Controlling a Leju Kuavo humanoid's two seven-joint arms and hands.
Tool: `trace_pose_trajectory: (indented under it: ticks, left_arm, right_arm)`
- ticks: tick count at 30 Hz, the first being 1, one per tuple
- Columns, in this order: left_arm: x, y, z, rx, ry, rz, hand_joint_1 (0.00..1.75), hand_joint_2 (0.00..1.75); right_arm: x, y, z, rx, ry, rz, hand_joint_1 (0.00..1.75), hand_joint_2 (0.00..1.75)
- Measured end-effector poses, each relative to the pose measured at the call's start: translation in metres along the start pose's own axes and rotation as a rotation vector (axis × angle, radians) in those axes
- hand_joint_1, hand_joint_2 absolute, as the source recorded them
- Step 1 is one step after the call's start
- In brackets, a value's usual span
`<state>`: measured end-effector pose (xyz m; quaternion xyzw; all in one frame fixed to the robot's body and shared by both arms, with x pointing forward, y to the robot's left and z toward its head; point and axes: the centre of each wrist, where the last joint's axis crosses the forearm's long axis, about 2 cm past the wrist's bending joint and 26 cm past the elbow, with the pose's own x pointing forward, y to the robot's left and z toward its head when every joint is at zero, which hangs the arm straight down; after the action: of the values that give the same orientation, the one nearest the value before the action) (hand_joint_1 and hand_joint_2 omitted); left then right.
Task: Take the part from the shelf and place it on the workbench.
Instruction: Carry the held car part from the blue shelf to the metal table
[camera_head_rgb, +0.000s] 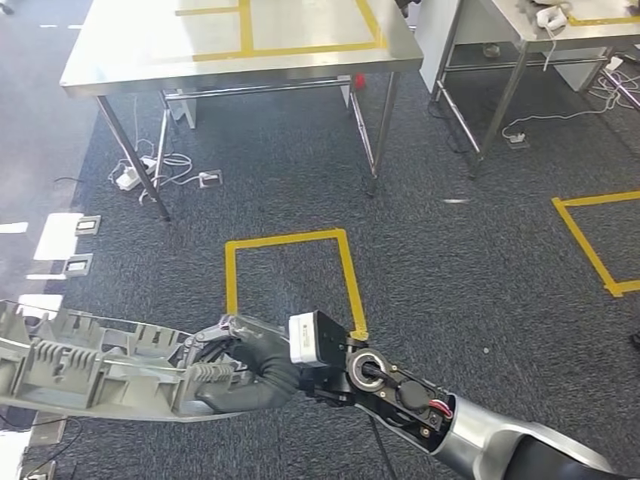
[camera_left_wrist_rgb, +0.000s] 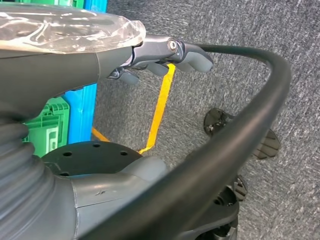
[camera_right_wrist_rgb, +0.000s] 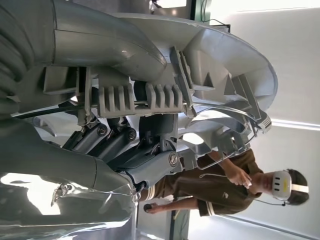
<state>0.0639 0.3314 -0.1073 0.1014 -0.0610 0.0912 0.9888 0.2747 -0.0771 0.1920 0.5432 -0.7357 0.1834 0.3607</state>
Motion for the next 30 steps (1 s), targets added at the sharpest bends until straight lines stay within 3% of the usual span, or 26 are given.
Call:
trace_pose_trajectory:
  ticks: [30]
  left_arm:
    - [0.0004,0.0045,-0.0007,-0.009,-0.007,-0.013,0.0,1.75]
  right_arm:
    - [-0.0023,-0.0002,0.0006,-0.016,0.005,-0.006,1.75,1.75]
